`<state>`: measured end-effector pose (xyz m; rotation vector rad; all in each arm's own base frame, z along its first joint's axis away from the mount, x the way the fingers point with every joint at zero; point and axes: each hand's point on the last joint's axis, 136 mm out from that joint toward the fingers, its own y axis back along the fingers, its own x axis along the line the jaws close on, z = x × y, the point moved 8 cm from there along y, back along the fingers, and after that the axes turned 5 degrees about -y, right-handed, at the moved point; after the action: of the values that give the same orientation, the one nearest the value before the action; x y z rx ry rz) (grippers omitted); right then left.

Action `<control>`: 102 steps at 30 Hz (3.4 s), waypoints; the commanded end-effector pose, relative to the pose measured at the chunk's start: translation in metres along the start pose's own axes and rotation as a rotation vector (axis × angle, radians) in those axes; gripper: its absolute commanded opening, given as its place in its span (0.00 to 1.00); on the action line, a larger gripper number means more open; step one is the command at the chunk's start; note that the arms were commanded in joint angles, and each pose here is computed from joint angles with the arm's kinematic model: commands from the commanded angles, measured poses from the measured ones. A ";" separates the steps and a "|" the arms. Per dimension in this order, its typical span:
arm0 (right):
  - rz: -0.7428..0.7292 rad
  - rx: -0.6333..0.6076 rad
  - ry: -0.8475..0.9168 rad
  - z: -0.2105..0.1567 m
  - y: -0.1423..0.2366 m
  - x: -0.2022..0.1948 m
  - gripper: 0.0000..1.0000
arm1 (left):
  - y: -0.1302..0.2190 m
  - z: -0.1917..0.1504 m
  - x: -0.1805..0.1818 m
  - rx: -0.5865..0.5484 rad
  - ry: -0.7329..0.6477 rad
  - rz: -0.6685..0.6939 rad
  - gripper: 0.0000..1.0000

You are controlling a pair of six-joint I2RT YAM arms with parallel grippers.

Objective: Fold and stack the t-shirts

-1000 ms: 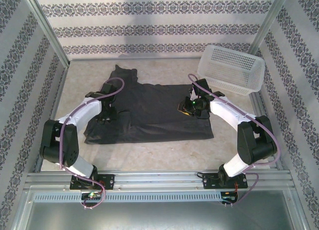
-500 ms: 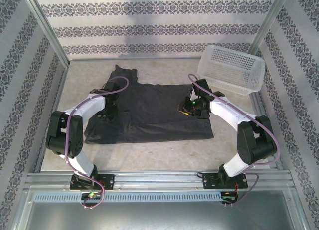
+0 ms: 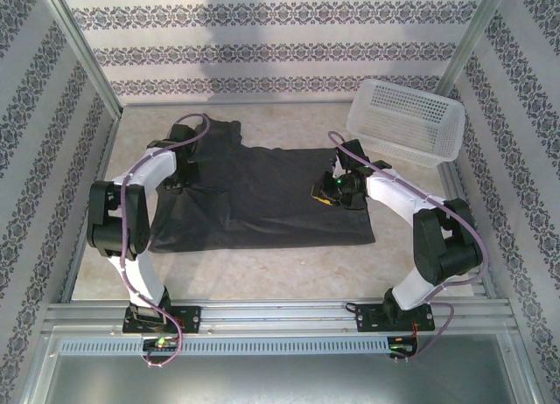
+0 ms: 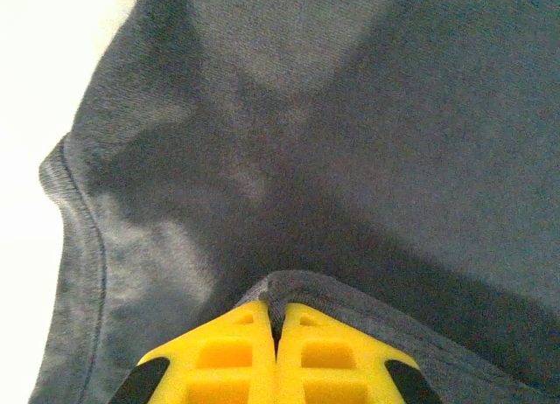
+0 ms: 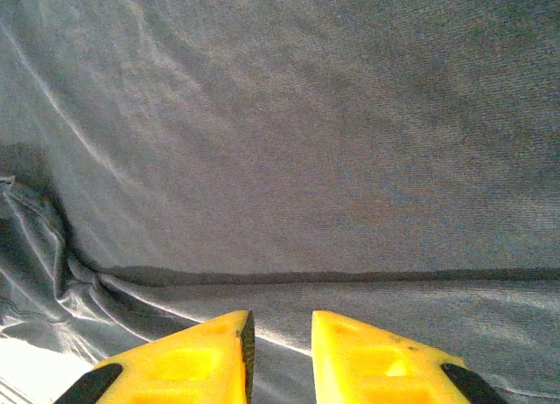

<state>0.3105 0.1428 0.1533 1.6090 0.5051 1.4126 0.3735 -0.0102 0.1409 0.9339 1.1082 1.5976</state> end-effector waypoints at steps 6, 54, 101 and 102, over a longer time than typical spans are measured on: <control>0.015 0.004 0.006 0.001 -0.001 0.004 0.25 | -0.012 0.016 0.002 0.019 0.137 -0.011 0.14; 0.029 0.004 0.010 -0.005 -0.002 0.001 0.25 | -0.016 -0.051 -0.122 0.047 -0.335 -0.427 0.09; -0.585 0.115 -0.535 -0.049 -0.002 -0.124 0.08 | -0.010 -0.168 0.104 0.265 0.963 0.059 0.30; -0.585 0.128 -0.539 -0.055 -0.003 -0.125 0.09 | -0.010 -0.173 0.106 0.272 0.972 0.075 0.30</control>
<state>0.2640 0.0734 0.0917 1.6728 0.5661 0.6891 0.2255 0.0468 0.0968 0.1907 1.8884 1.9159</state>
